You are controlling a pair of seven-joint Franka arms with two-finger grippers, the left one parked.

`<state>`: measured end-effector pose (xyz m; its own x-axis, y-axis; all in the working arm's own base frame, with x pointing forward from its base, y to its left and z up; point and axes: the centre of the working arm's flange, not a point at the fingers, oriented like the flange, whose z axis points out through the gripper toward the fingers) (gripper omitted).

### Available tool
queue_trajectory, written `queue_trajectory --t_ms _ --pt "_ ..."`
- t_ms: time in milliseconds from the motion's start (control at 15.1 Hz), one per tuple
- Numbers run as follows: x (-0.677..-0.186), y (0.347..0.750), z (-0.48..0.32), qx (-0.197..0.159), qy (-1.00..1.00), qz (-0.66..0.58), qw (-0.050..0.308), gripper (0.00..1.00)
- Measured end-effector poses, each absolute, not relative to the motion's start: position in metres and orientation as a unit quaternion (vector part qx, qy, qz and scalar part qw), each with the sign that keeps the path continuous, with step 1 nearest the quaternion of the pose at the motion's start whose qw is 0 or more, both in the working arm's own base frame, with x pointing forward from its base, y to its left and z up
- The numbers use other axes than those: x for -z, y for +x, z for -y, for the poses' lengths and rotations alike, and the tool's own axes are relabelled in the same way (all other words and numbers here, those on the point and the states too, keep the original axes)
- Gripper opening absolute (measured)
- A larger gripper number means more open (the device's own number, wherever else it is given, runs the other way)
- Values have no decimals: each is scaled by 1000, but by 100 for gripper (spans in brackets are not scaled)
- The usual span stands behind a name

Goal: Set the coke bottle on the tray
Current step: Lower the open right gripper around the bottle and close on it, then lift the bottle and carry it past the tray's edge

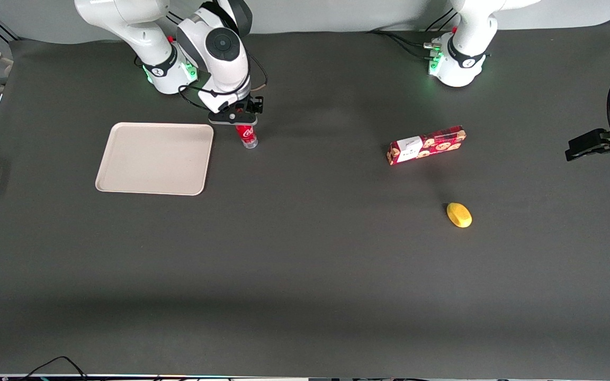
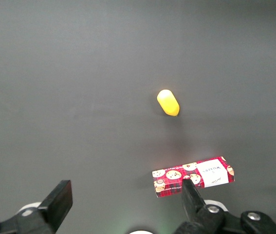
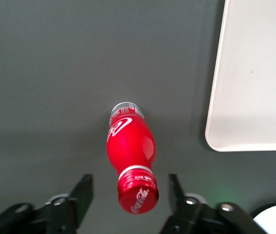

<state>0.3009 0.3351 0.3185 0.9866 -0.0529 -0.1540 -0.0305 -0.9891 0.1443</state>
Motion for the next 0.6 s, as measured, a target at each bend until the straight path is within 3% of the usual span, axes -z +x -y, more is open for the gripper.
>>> queue_trajectory --t_ms 198,397,595 --pt "-318 301 -335 78 994 17 72 39" --pt "-320 303 -335 76 995 11 69 33" --pt "-320 305 -332 77 995 11 68 33"
